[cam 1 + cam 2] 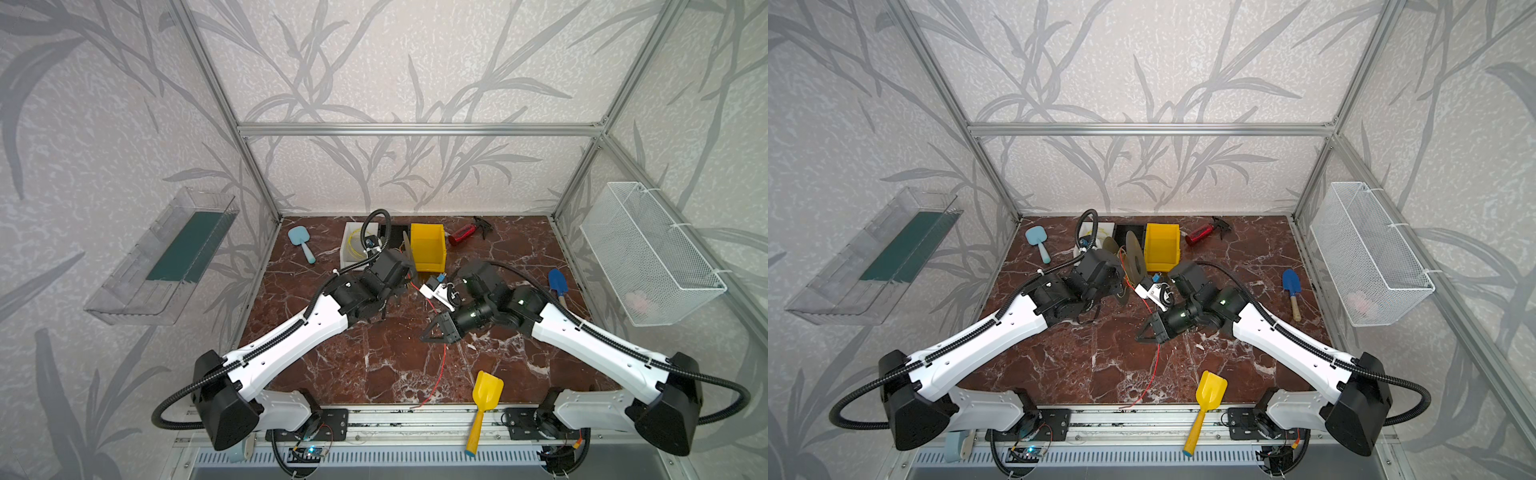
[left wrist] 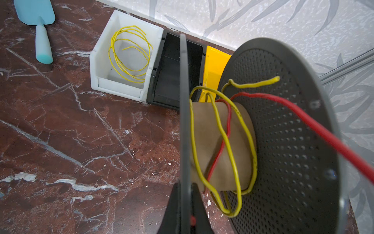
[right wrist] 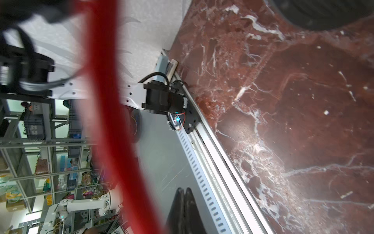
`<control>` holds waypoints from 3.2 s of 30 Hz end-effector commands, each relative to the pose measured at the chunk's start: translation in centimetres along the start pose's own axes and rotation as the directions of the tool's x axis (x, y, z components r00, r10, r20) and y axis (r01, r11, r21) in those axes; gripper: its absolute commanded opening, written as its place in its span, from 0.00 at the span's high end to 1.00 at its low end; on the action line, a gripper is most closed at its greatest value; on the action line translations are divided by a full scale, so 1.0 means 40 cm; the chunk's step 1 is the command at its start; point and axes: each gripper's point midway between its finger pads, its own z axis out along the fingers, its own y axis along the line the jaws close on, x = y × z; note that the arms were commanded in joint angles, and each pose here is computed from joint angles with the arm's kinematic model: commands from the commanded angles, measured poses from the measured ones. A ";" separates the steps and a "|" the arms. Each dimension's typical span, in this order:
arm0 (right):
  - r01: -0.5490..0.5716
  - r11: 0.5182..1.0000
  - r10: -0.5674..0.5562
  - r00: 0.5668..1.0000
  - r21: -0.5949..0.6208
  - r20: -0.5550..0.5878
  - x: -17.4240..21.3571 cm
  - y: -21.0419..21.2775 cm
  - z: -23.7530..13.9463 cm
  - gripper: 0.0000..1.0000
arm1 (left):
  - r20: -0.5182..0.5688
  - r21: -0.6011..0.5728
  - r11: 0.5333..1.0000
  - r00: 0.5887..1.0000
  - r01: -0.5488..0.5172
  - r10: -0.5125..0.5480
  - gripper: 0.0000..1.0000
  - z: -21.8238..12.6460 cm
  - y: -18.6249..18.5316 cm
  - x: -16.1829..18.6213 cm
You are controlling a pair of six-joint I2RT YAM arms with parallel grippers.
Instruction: Wrap the cables
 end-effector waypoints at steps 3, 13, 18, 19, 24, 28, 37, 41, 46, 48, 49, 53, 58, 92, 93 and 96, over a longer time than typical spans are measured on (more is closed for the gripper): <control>0.049 0.993 -0.056 0.997 0.104 0.059 0.007 -0.011 -0.006 1.00 | 0.108 0.108 0.982 0.980 0.153 -0.165 1.00 -0.053 -0.038 -0.110; 0.030 0.960 0.013 0.989 0.279 -0.151 0.267 -0.153 0.072 1.00 | -0.069 0.330 0.850 0.908 0.411 -0.412 1.00 -0.045 -0.009 -0.212; -0.086 0.880 0.178 0.971 0.468 -0.158 0.332 -0.327 0.041 1.00 | -0.133 0.461 0.751 0.874 0.473 -0.468 1.00 -0.117 0.046 -0.274; -0.113 0.867 0.213 0.964 0.485 -0.157 0.335 -0.348 0.030 1.00 | -0.142 0.470 0.744 0.873 0.475 -0.467 1.00 -0.130 0.056 -0.277; -0.179 0.837 0.282 0.951 0.518 -0.127 0.306 -0.407 -0.008 1.00 | -0.181 0.581 0.691 0.896 0.430 -0.405 1.00 -0.207 0.064 -0.295; -0.241 0.852 0.307 0.949 0.464 -0.071 0.237 -0.426 -0.024 1.00 | -0.249 0.696 0.612 0.926 0.375 -0.284 1.00 -0.262 0.014 -0.275; -0.296 0.851 0.341 0.940 0.433 -0.028 0.076 -0.505 -0.084 1.00 | -0.231 0.656 0.745 0.972 0.120 0.047 1.00 -0.310 0.055 -0.108; -0.256 0.820 0.309 0.951 0.513 -0.019 0.002 -0.552 -0.102 1.00 | -0.243 0.652 0.758 0.952 0.019 0.185 1.00 -0.302 0.054 -0.017; -0.246 0.828 0.293 0.956 0.503 -0.014 -0.090 -0.568 -0.106 1.00 | -0.266 0.622 0.774 0.898 -0.119 0.351 1.00 -0.274 0.040 0.074; -0.229 0.831 0.269 0.963 0.507 -0.006 -0.130 -0.559 -0.117 1.00 | -0.271 0.621 0.764 0.867 -0.174 0.418 1.00 -0.262 0.031 0.115; -0.221 0.831 0.264 0.965 0.511 -0.011 -0.142 -0.557 -0.121 1.00 | -0.275 0.616 0.761 0.851 -0.201 0.447 1.00 -0.255 0.030 0.132; -0.174 0.840 0.232 0.971 0.514 -0.051 -0.192 -0.529 -0.143 1.00 | -0.296 0.491 0.778 0.765 -0.391 0.571 1.00 -0.199 0.058 0.179; -0.173 0.924 0.195 0.980 0.340 -0.032 -0.240 -0.410 -0.132 1.00 | -0.329 0.211 0.728 0.654 -0.652 0.681 1.00 -0.109 0.123 0.177; -0.318 0.934 0.319 0.948 -0.161 -0.022 -0.088 -0.250 -0.069 0.60 | -0.365 0.149 0.737 0.655 -0.660 0.661 1.00 0.045 0.049 0.284; -0.318 0.936 0.319 0.947 -0.152 -0.018 -0.074 -0.250 -0.074 0.60 | -0.361 0.145 0.737 0.658 -0.660 0.660 1.00 0.043 0.049 0.280; -0.322 0.940 0.323 0.946 -0.114 -0.007 -0.034 -0.250 -0.089 0.60 | -0.352 0.141 0.739 0.664 -0.658 0.659 1.00 0.043 0.046 0.273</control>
